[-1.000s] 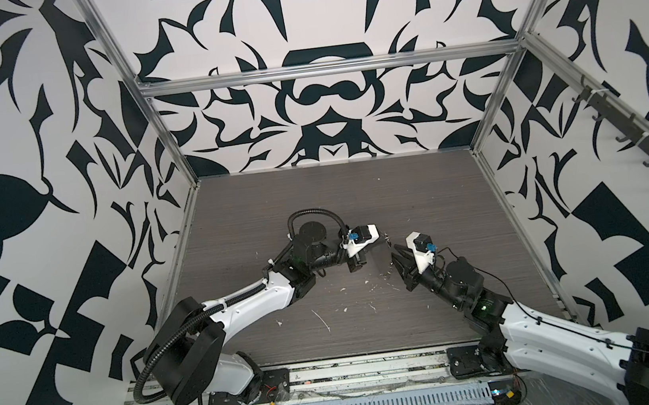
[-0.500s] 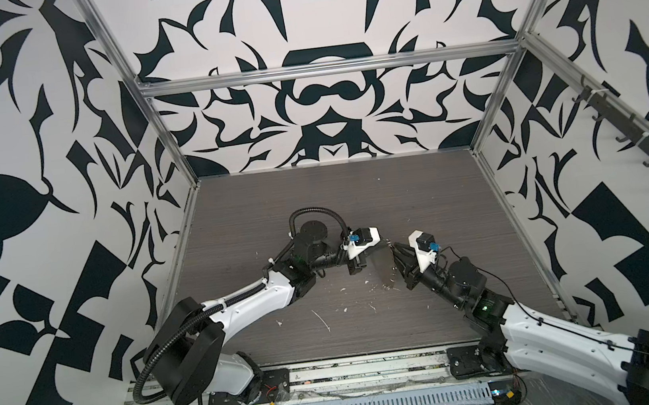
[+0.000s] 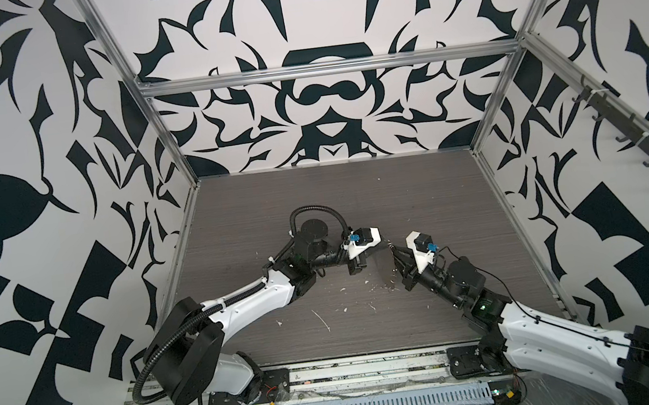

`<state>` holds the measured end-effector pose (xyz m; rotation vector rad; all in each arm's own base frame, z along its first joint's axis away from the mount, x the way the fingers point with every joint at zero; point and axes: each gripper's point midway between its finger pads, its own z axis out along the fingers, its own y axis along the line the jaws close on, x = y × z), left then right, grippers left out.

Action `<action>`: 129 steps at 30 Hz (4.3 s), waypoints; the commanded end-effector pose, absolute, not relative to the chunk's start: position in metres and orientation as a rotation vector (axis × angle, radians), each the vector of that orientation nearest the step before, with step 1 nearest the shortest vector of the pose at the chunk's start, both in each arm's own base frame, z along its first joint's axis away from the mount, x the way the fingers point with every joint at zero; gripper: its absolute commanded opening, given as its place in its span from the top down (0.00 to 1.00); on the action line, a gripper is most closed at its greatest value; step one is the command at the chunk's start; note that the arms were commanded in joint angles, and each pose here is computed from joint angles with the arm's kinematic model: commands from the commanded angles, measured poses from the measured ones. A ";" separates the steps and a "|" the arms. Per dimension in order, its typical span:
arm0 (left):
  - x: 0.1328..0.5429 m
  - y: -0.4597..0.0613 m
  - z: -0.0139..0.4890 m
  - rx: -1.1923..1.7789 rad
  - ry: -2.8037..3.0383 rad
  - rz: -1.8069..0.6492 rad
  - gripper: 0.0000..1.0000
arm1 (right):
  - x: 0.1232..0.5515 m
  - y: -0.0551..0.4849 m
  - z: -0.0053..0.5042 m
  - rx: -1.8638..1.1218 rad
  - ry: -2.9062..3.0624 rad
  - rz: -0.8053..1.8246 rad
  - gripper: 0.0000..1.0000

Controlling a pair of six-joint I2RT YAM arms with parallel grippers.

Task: Attach keys to a key ring
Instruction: Insert the key into the keyring, then place the keyring at the center of the table.

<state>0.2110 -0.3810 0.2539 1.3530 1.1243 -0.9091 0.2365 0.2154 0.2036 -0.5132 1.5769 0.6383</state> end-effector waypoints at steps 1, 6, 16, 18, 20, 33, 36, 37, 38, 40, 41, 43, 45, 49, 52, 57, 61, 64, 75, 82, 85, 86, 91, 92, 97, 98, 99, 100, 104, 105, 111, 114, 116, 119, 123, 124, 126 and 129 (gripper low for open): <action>0.211 -0.383 0.271 1.342 1.065 -0.901 1.00 | 0.238 0.213 0.221 -0.480 1.518 0.645 0.94; 0.213 -0.379 0.274 1.303 1.055 -0.874 1.00 | 0.242 0.204 0.219 -0.443 1.538 0.595 1.00; 0.219 -0.370 0.278 1.222 1.028 -0.815 0.92 | 0.249 0.189 0.216 -0.384 1.584 0.514 1.00; 0.223 -0.370 0.277 1.214 1.039 -0.798 0.82 | 0.251 0.191 0.217 -0.390 1.617 0.506 1.00; 0.227 -0.370 0.276 1.201 1.055 -0.778 0.79 | 0.253 0.193 0.218 -0.396 1.660 0.499 1.00; 0.281 -0.299 0.301 0.792 1.149 -0.683 0.68 | 0.276 0.163 0.194 -0.300 2.162 0.022 1.00; 0.294 -0.280 0.303 0.711 1.179 -0.668 0.68 | 0.274 0.163 0.196 -0.356 2.199 -0.141 1.00; 0.297 -0.276 0.303 0.693 1.189 -0.658 0.68 | 0.272 0.165 0.197 -0.378 2.205 -0.172 1.00; 0.299 -0.273 0.303 0.681 1.199 -0.650 0.68 | 0.270 0.167 0.200 -0.398 2.214 -0.194 1.00; 0.302 -0.270 0.302 0.664 1.207 -0.640 0.68 | 0.267 0.171 0.205 -0.437 2.229 -0.222 1.00; 0.303 -0.268 0.303 0.653 1.206 -0.632 0.68 | 0.264 0.176 0.210 -0.478 2.233 -0.214 1.00; 0.303 -0.265 0.303 0.645 1.203 -0.624 0.68 | 0.257 0.192 0.213 -0.639 2.247 -0.169 1.00; 0.306 -0.262 0.300 0.640 1.217 -0.614 0.67 | 0.251 0.201 0.220 -0.764 2.221 -0.149 1.00; 0.314 -0.255 0.296 0.618 1.247 -0.595 0.67 | 0.250 0.205 0.239 -0.979 2.078 -0.197 1.00; 0.316 -0.251 0.296 0.607 1.248 -0.595 0.67 | 0.246 0.207 0.239 -1.167 2.027 -0.253 1.00; 0.314 -0.244 0.305 0.587 1.228 -0.592 0.67 | 0.252 0.199 0.246 -1.292 2.071 -0.428 1.00; 0.315 -0.241 0.307 0.575 1.226 -0.595 0.67 | 0.258 0.197 0.254 -1.358 2.053 -0.565 1.00; 0.316 -0.238 0.306 0.565 1.229 -0.593 0.67 | 0.263 0.199 0.258 -1.398 2.015 -0.638 1.00; 0.321 -0.228 0.307 0.531 1.236 -0.589 0.67 | 0.266 0.208 0.258 -1.434 1.961 -0.726 1.00; 0.322 -0.225 0.307 0.515 1.241 -0.589 0.67 | 0.268 0.208 0.253 -1.383 1.960 -0.737 1.00; 0.323 -0.223 0.306 0.505 1.245 -0.586 0.67 | 0.270 0.211 0.250 -1.324 1.951 -0.698 1.00; 0.323 -0.222 0.306 0.502 1.246 -0.586 0.67 | 0.271 0.214 0.249 -1.300 1.944 -0.679 1.00; 0.325 -0.216 0.307 0.478 1.249 -0.578 0.66 | 0.278 0.229 0.254 -1.078 1.941 -0.508 1.00; 0.325 -0.215 0.306 0.476 1.251 -0.577 0.66 | 0.278 0.234 0.253 -1.041 1.938 -0.449 1.00; 0.326 -0.213 0.307 0.466 1.248 -0.588 0.65 | 0.287 0.246 0.255 -0.819 1.891 -0.254 1.00; 0.325 -0.214 0.307 0.467 1.246 -0.588 0.65 | 0.289 0.246 0.254 -0.779 1.889 -0.223 1.00; 0.326 -0.213 0.307 0.466 1.246 -0.588 0.65 | 0.291 0.243 0.253 -0.735 1.888 -0.199 1.00; 0.325 -0.213 0.307 0.464 1.246 -0.587 0.65 | 0.293 0.238 0.250 -0.698 1.895 -0.177 1.00; 0.325 -0.212 0.307 0.465 1.246 -0.592 0.65 | 0.298 0.219 0.219 -0.622 1.960 -0.104 1.00; 0.325 -0.213 0.307 0.466 1.245 -0.596 0.65 | 0.298 0.215 0.210 -0.617 1.982 -0.104 1.00; 0.326 -0.214 0.307 0.468 1.249 -0.607 0.65 | 0.289 0.197 0.155 -0.645 2.099 -0.168 1.00; 0.327 -0.214 0.307 0.467 1.249 -0.606 0.64 | 0.283 0.192 0.135 -0.597 2.153 -0.135 1.00; 0.327 -0.214 0.307 0.467 1.250 -0.608 0.64 | 0.278 0.189 0.121 -0.523 2.192 -0.100 1.00; 0.327 -0.216 0.307 0.471 1.250 -0.621 0.64 | 0.271 0.190 0.097 -0.463 2.234 -0.020 0.97; 0.328 -0.219 0.306 0.479 1.255 -0.633 0.64 | 0.269 0.193 0.079 -0.407 2.262 0.026 0.95; 0.329 -0.219 0.306 0.479 1.255 -0.632 0.64 | 0.269 0.194 0.075 -0.402 2.268 0.032 0.95; 0.329 -0.218 0.306 0.476 1.257 -0.629 0.63 | 0.269 0.195 0.068 -0.390 2.272 0.046 0.95; 0.331 -0.216 0.305 0.475 1.265 -0.624 0.63 | 0.269 0.200 0.059 -0.381 2.286 0.074 0.94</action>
